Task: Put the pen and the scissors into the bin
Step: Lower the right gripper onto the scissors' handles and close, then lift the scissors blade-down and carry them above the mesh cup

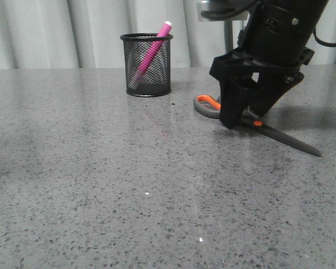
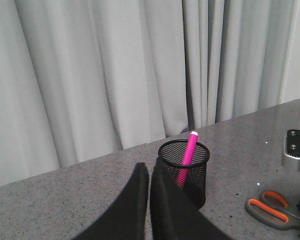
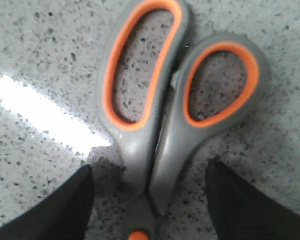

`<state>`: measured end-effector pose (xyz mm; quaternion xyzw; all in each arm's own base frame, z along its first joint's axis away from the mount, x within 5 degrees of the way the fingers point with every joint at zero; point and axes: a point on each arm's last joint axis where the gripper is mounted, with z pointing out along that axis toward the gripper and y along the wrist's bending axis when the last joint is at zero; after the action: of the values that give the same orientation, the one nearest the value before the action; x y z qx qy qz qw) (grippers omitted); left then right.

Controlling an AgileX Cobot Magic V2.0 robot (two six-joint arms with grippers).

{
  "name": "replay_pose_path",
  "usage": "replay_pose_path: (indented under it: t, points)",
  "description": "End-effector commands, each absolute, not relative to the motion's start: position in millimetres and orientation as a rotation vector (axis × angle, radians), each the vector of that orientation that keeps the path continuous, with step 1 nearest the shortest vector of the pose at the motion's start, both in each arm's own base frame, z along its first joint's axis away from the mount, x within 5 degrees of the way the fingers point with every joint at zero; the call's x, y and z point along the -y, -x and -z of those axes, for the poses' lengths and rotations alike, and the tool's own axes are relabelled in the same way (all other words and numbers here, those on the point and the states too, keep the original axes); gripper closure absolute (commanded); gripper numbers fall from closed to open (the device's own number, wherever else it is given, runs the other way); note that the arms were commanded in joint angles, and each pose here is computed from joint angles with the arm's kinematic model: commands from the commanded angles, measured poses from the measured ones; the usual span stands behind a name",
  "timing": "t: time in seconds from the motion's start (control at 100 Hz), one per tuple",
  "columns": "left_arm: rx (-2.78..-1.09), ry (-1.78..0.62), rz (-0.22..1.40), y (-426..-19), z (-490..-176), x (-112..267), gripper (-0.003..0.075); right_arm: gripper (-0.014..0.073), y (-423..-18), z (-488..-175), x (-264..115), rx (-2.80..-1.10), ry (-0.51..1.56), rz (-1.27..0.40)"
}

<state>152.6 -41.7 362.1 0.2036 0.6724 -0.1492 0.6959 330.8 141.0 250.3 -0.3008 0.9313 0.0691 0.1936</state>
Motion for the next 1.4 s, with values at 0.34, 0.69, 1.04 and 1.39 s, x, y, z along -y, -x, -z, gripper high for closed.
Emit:
replay_pose_path:
  t: [0.34, 0.69, 1.04, 1.39]
  points:
    - [-1.448, -0.43, 0.375, -149.6, -375.2, 43.6, 0.0739, 0.0675, -333.0, -265.7, -140.6, -2.559, 0.843, -0.188]
    - [-1.449, -0.427, 0.372, -149.7, -375.2, 43.3, 0.0739, 0.0666, -307.3, -316.8, -132.4, -2.34, 0.719, -0.243]
    - [-1.447, -0.418, 0.377, -149.9, -375.6, 43.0, 0.0739, 0.0666, -269.3, -367.0, -119.0, -1.748, 0.392, -0.297]
    - [-1.447, -0.409, 0.377, -150.1, -375.8, 42.5, 0.0739, 0.0666, -306.5, -384.3, -177.6, -1.316, 0.321, -0.312]
